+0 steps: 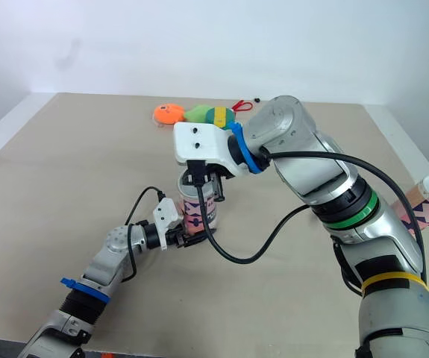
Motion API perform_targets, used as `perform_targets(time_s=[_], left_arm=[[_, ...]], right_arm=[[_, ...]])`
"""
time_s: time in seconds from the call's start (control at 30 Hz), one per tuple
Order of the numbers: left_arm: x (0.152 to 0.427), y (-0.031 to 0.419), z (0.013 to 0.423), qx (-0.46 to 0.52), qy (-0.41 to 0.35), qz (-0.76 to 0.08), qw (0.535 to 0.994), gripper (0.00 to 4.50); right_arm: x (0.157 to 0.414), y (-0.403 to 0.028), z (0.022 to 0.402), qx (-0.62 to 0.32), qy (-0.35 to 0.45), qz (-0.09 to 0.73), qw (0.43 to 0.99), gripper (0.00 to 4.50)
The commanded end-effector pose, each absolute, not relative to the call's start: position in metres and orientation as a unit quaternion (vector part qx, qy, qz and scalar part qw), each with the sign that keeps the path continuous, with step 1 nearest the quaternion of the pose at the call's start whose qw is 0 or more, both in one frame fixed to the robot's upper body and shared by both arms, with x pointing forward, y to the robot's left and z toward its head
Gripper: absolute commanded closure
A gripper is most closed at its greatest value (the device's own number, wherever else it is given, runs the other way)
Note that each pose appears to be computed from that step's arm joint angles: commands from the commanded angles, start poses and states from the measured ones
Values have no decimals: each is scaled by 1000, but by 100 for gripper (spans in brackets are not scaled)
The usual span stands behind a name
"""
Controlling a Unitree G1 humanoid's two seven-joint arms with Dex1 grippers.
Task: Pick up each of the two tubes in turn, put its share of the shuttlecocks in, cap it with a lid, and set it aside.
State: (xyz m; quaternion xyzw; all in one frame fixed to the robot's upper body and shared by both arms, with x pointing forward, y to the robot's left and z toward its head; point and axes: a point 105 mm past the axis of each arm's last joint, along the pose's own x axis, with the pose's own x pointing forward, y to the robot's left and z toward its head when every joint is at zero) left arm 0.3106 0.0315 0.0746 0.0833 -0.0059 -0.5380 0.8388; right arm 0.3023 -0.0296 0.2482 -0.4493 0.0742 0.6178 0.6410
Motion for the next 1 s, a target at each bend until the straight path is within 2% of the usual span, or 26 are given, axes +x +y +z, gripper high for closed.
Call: perform_targets(time_s=[0.03, 0.37, 0.7, 1.0], left_arm=[[299, 32, 37, 80, 68, -547, 831, 127], [300, 32, 38, 80, 67, -547, 831, 127], [300, 33, 38, 80, 67, -546, 831, 127], [299, 33, 38, 79, 67, -547, 831, 127]], right_arm=[[299, -25, 250, -449, 61, 622, 638, 445], [296, -15, 235, -422, 61, 646, 633, 445], [293, -7, 210, -328, 78, 696, 634, 445], [297, -4, 179, -302, 113, 701, 636, 445]])
